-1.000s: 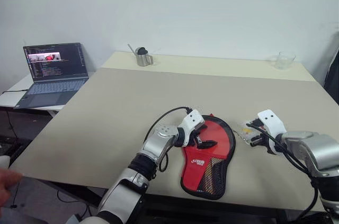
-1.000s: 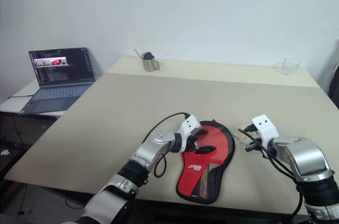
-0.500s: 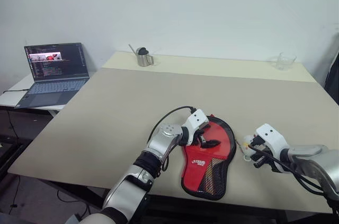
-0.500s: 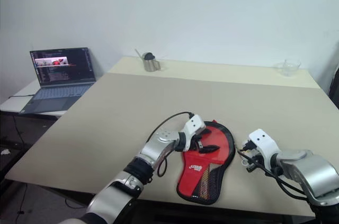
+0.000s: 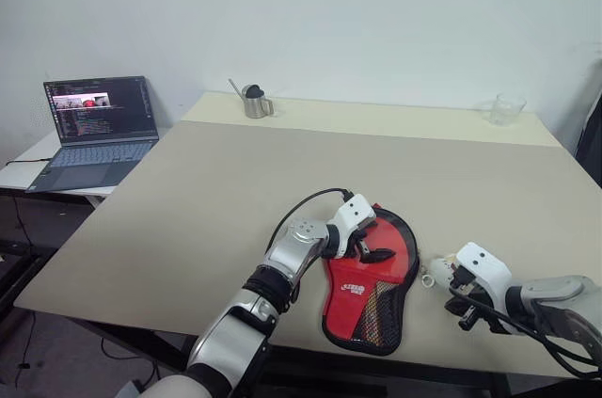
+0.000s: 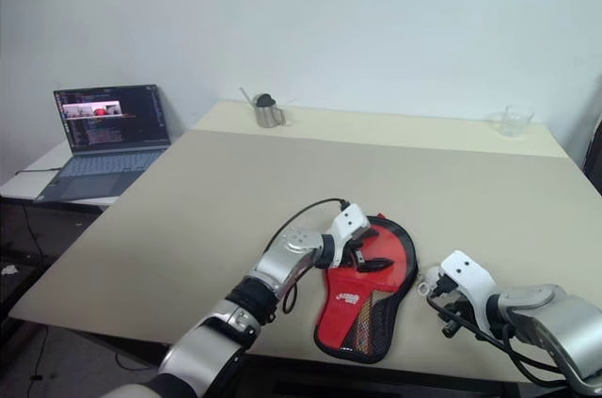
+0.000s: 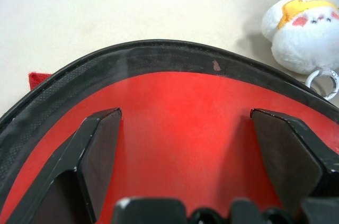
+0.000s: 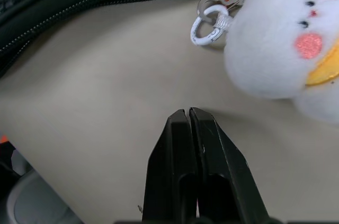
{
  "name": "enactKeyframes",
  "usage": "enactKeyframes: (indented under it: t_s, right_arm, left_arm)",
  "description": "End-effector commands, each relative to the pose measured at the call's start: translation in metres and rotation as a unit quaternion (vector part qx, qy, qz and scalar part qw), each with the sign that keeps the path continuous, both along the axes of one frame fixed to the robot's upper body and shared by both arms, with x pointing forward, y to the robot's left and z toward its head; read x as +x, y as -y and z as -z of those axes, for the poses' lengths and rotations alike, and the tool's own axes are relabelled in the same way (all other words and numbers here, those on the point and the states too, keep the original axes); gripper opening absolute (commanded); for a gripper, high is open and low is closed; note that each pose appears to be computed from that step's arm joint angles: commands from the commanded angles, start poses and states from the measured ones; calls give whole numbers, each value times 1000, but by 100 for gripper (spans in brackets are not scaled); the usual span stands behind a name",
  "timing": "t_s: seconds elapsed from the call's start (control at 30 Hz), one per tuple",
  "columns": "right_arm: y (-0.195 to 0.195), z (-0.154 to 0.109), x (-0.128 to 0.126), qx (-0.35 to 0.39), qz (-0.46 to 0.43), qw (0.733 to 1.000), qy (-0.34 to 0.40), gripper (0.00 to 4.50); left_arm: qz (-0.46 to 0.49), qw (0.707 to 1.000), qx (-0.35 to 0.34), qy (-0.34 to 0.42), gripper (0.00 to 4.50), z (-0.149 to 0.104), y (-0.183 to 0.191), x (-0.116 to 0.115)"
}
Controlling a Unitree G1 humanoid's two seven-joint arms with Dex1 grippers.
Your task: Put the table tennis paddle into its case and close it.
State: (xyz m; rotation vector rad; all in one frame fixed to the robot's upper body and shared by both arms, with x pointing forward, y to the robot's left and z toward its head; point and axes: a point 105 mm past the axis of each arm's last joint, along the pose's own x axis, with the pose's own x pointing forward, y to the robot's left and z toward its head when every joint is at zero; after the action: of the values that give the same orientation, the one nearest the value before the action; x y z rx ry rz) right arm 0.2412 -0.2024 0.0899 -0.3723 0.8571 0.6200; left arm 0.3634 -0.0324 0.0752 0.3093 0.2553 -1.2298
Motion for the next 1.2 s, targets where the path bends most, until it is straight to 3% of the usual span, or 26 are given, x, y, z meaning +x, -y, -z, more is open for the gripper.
enactKeyframes:
  t_s: [0.03,0.1,0.23,0.4,0.5,0.7,1.2]
  right_arm:
    - [-10,-33,-6,25,-78,996,39,20]
    - [-14,-43,-16,33,-122,991,41,62]
    - [-15,-71,-26,30,-187,980,64,199]
    - [-5,-89,-3,-37,-209,969,125,365]
    - [-3,-88,12,-65,-222,962,142,365]
    - [4,-55,30,-152,-292,938,107,365]
    - [12,-26,63,-199,-360,909,63,365]
  left_arm:
    - [0,997,53,-56,426,43,-6,-14]
    - [0,997,54,-55,426,44,-6,-13]
    - [0,997,55,-53,426,44,-8,-13]
    - [-3,997,56,-49,426,42,-9,-10]
    - [-1,997,56,-48,426,41,-8,-10]
    - [13,998,41,-46,426,35,-2,-12]
    - [9,999,33,-40,426,31,3,-11]
